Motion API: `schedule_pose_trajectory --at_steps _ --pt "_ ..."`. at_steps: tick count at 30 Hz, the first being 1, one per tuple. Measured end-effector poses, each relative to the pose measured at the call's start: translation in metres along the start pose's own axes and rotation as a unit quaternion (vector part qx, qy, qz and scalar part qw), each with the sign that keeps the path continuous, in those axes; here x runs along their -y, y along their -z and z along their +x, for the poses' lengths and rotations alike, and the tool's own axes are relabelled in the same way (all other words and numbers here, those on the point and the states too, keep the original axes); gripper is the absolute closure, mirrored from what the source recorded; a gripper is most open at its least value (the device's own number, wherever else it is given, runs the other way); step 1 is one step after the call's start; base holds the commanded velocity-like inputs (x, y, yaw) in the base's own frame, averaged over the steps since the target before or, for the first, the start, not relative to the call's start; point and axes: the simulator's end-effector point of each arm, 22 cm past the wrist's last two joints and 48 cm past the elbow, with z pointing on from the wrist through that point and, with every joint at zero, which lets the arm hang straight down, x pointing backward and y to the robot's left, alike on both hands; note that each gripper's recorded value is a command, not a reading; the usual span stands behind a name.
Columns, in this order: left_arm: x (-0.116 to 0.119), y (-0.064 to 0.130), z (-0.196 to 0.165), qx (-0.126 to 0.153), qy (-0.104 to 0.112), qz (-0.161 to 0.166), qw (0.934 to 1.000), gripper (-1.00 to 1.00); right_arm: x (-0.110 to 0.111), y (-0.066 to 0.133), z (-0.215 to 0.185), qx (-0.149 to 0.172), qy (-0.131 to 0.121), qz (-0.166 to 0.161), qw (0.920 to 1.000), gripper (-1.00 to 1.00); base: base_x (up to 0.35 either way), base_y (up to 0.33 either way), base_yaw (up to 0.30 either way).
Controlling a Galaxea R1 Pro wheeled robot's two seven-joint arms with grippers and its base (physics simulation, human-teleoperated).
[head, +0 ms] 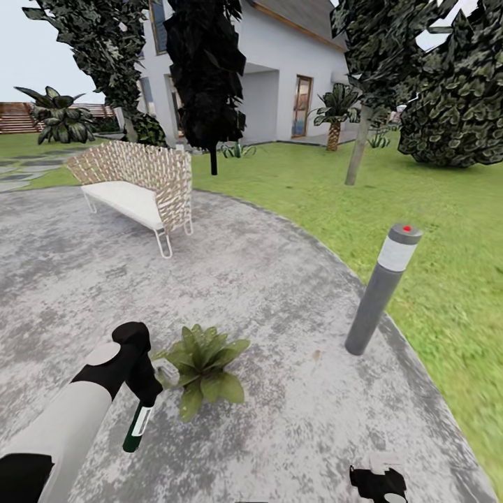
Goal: Pick up the pesticide atomizer in the garden and spray insectifuge to fully cover both potted plants in the garden.
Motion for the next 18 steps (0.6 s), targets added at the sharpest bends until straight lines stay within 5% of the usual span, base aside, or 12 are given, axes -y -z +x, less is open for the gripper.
schedule_pose_trajectory --at_steps 18 --pt "0.0004 -0.0022 0.0018 -0.003 0.002 0.000 1.0000 1.00 -0.0017 0.0000 0.0001 0.000 0.000 -0.001 1.0000 -1.00 0.034 -0.267 0.267"
